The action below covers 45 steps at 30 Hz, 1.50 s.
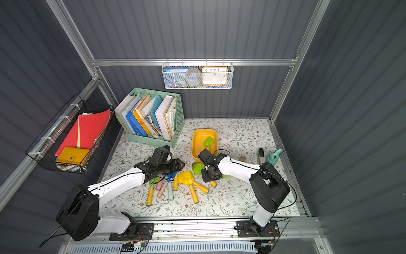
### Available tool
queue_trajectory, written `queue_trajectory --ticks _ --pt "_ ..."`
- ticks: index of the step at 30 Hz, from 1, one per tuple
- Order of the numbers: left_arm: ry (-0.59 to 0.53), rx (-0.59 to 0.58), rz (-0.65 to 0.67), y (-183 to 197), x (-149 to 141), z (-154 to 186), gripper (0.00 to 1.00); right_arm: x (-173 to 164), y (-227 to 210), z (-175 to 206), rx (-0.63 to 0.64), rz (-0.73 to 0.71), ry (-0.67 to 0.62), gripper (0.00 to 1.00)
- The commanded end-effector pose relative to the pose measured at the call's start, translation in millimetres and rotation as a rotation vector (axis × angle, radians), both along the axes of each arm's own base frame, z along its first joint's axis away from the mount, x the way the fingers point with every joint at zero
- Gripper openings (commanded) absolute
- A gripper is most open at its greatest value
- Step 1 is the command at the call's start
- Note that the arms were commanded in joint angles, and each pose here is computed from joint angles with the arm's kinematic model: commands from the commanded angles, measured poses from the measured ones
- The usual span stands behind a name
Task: Put the shovel into the storage box
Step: Pick up the shovel from the center of the board.
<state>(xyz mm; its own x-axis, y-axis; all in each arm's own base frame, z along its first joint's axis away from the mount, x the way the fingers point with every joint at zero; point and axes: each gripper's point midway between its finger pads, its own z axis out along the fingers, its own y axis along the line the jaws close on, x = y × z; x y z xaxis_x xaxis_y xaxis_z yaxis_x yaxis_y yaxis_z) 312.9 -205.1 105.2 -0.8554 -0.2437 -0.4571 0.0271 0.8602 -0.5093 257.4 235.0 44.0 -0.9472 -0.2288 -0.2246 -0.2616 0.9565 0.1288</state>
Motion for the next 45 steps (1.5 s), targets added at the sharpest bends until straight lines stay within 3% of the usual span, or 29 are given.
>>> queue_trajectory --ticks 1,14,22,37,45 --pt "0.022 -0.002 -0.003 0 -4 -8 0.66 6 -1 -1 -0.063 0.026 -0.028 0.42" --pt "0.027 -0.005 0.0 -1 -4 -12 0.66 9 7 -14 -0.156 0.09 -0.042 0.39" --pt "0.018 -0.008 0.005 -1 -2 -8 0.66 10 7 -7 -0.162 0.115 -0.061 0.27" --pt "-0.009 -0.015 0.04 2 3 1 0.66 -6 3 50 -0.063 0.158 -0.119 0.18" --pt "-0.034 -0.038 0.038 -4 11 10 0.66 3 7 94 0.034 0.112 -0.22 0.17"
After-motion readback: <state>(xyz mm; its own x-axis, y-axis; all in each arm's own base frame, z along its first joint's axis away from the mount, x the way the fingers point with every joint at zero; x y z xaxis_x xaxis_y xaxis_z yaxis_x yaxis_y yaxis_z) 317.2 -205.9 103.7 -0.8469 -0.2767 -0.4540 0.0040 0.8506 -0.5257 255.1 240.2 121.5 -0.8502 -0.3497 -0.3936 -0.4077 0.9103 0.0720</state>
